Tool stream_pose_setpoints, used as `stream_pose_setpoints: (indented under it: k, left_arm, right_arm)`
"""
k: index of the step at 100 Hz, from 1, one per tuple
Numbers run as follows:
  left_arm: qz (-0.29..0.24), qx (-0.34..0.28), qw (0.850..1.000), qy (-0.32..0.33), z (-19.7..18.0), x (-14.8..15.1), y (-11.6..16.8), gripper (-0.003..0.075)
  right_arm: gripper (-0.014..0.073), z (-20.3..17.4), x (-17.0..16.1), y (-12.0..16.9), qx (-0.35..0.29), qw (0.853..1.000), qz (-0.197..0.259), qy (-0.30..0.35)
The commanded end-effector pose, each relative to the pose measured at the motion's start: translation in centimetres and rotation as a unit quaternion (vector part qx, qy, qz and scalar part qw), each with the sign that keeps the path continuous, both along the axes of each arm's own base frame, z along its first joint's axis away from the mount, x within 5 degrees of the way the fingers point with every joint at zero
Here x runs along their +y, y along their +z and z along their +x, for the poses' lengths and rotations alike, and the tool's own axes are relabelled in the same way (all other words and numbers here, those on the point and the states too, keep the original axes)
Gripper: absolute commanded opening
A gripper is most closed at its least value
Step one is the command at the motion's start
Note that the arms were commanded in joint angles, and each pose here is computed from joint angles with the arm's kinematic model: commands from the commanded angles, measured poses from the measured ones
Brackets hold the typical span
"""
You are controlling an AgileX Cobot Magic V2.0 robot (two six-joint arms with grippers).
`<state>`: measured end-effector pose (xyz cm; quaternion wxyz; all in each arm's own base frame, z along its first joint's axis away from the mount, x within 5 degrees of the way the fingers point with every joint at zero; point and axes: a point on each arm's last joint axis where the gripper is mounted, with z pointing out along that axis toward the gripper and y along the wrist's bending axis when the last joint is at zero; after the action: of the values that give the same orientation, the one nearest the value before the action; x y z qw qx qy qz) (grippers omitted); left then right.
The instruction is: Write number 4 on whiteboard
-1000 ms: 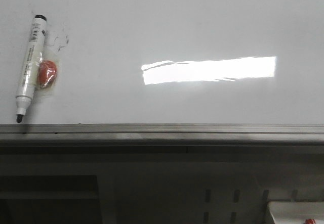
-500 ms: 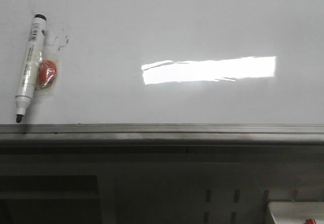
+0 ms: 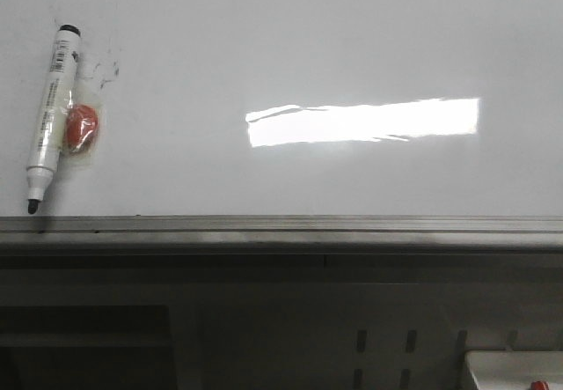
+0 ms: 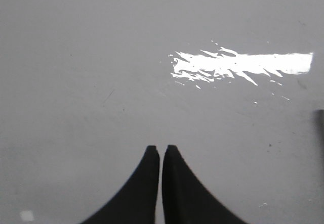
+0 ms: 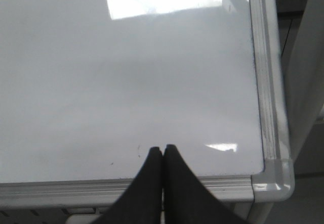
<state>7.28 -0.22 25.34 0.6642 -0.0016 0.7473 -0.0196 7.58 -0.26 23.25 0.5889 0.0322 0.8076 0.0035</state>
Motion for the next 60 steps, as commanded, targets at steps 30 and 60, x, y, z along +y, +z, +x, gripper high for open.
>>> stream_pose_setpoints:
  k: [30,60]
  left_arm:
    - [-0.024,-0.08,0.997,-0.003,2.3,-0.1,1.7,0.0429]
    - [-0.016,-0.048,0.982,-0.182,3.6,-4.4,0.9,0.043]
  right_arm:
    - [-0.0064,0.5,0.0,1.7,-0.046,0.999,-0.003,0.0]
    - [-0.0064,0.5,0.0,1.7,-0.046,0.999,-0.003,0.0]
